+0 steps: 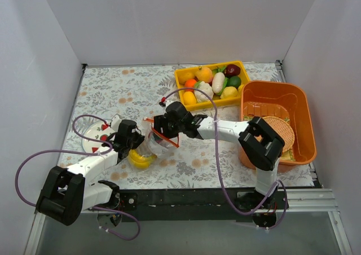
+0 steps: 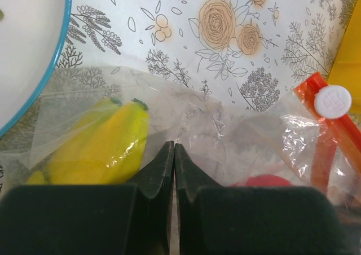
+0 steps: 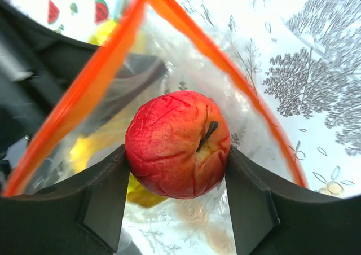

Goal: Open the zip-top bag and remove the fake food

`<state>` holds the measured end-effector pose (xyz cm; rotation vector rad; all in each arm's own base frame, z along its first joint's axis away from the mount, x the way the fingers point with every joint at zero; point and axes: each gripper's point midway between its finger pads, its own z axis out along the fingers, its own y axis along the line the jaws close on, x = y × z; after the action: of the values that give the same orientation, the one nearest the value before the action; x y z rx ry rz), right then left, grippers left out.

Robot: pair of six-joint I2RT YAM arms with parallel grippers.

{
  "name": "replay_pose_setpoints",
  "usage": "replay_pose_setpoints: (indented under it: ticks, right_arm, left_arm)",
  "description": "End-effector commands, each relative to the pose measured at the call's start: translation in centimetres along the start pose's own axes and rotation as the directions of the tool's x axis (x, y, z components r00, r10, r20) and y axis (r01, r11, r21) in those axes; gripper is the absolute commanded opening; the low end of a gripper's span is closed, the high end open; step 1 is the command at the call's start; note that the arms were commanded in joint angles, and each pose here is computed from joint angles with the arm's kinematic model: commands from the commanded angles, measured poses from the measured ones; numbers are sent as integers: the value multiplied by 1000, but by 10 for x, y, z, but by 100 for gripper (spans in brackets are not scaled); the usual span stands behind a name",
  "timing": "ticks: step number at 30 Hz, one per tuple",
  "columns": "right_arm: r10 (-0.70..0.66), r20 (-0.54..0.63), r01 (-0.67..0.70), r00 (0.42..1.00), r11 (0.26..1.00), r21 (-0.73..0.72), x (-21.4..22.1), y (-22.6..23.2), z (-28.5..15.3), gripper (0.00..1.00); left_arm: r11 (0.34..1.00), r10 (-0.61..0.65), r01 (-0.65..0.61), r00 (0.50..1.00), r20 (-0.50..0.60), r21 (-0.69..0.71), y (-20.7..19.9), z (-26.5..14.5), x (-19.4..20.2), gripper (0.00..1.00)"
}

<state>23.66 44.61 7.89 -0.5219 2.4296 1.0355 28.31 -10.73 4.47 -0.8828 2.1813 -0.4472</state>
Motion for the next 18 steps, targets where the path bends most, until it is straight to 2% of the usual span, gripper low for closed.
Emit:
replay_pose_setpoints:
  ticks: [1, 6, 11, 18]
  right_arm:
    - [-83, 92, 80, 992, 996, 33, -29, 12, -38, 29]
    - [-124, 89, 118, 988, 991, 66, -32, 13, -60, 30]
    - [-172, 132, 144, 976, 970, 196, -48, -3, -94, 29]
    - [-247, 246, 163, 937, 934, 317, -100, -13, -157, 29]
  left_arm:
    - [987, 29, -31, 999, -15, -155, 38, 0, 8, 0]
    - [986, 16, -19, 1000, -17, -165, 38, 0, 8, 0]
    - [992, 14, -16, 1000, -15, -125, 27, -3, 4, 0]
    - [996, 31, -31, 1000, -5, -89, 13, -10, -5, 0]
